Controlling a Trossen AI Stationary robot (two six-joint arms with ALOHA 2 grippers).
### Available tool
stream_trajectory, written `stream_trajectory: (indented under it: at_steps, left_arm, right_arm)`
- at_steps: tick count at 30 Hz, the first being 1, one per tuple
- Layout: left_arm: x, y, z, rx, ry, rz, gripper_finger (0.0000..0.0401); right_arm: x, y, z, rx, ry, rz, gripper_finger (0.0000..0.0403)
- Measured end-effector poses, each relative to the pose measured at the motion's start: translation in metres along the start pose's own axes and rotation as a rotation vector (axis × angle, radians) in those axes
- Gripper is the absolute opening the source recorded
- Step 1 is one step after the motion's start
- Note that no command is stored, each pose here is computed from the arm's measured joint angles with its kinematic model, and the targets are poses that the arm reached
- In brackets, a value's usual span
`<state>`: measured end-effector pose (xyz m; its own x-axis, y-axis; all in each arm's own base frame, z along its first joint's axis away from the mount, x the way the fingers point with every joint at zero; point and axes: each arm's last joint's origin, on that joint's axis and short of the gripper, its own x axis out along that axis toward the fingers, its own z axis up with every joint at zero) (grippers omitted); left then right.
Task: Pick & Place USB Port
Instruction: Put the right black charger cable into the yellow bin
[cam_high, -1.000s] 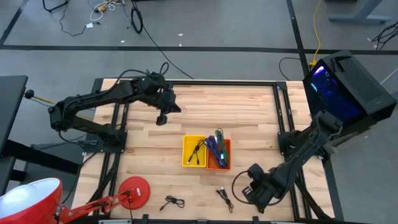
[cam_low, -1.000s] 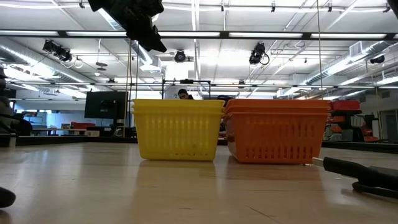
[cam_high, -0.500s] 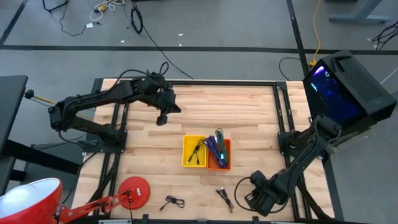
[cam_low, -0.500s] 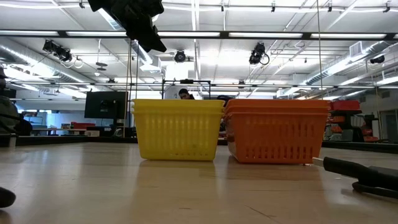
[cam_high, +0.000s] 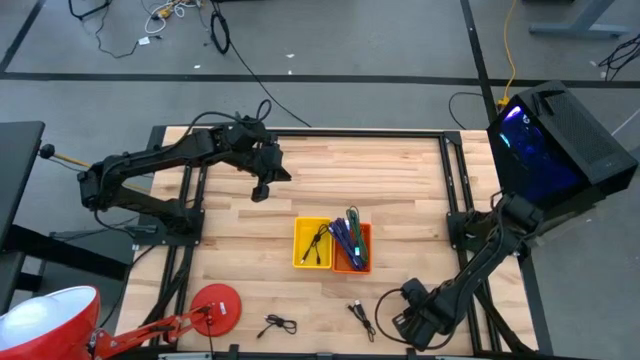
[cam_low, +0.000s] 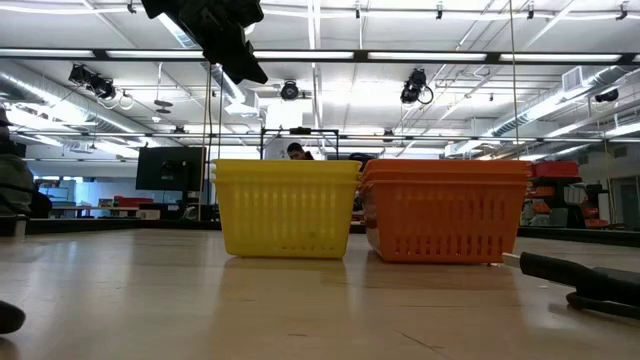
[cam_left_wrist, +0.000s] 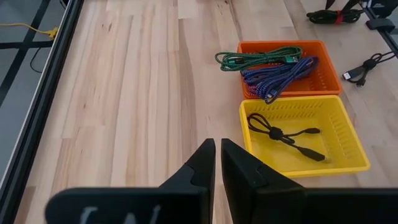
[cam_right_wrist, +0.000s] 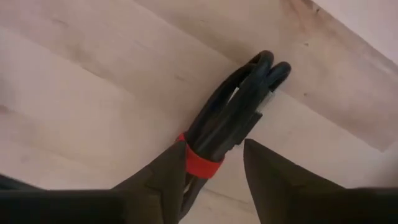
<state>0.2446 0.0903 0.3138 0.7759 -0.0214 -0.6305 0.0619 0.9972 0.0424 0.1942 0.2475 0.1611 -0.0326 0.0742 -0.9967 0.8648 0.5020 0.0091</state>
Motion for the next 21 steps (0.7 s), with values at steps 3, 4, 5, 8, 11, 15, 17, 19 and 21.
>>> stream_trajectory:
  at_steps: [3,4,5,8,11,15,17,19,21]
  left_arm:
    - [0.000,0.000,0.000,0.001,-0.001,0.000,0.0032]
    - [0.000,0.000,0.000,0.002,-0.001,0.000,0.0032]
    - [0.000,0.000,0.000,0.002,-0.001,0.000,0.0032]
    - [0.000,0.000,0.000,0.011,-0.001,0.000,0.0032]
    - [0.000,0.000,0.000,0.012,-0.002,0.001,0.0032]
    - [0.000,0.000,0.000,0.012,-0.004,0.001,0.0032]
    - [0.000,0.000,0.000,0.012,-0.004,0.001,0.0032]
    - [0.000,0.000,0.001,0.012,-0.007,0.002,0.0032]
    - [0.000,0.001,0.002,0.017,-0.022,0.007,0.0032]
  right_arm:
    - [0.006,0.002,0.000,0.009,-0.006,-0.013,0.0159]
    - [0.008,0.002,0.000,0.010,-0.007,-0.019,0.0157]
    - [0.011,0.003,0.000,0.010,-0.010,-0.024,0.0153]
    - [0.016,0.005,0.000,-0.003,-0.014,-0.030,0.0131]
    - [0.020,0.006,-0.001,-0.011,-0.016,-0.040,0.0090]
    - [0.020,0.005,0.000,-0.042,-0.025,-0.044,0.0026]
    - [0.020,0.005,0.001,-0.046,-0.041,-0.050,0.0026]
    - [0.018,0.005,0.004,-0.062,-0.045,-0.051,0.0026]
    - [0.014,0.004,0.009,-0.094,-0.056,-0.053,0.0026]
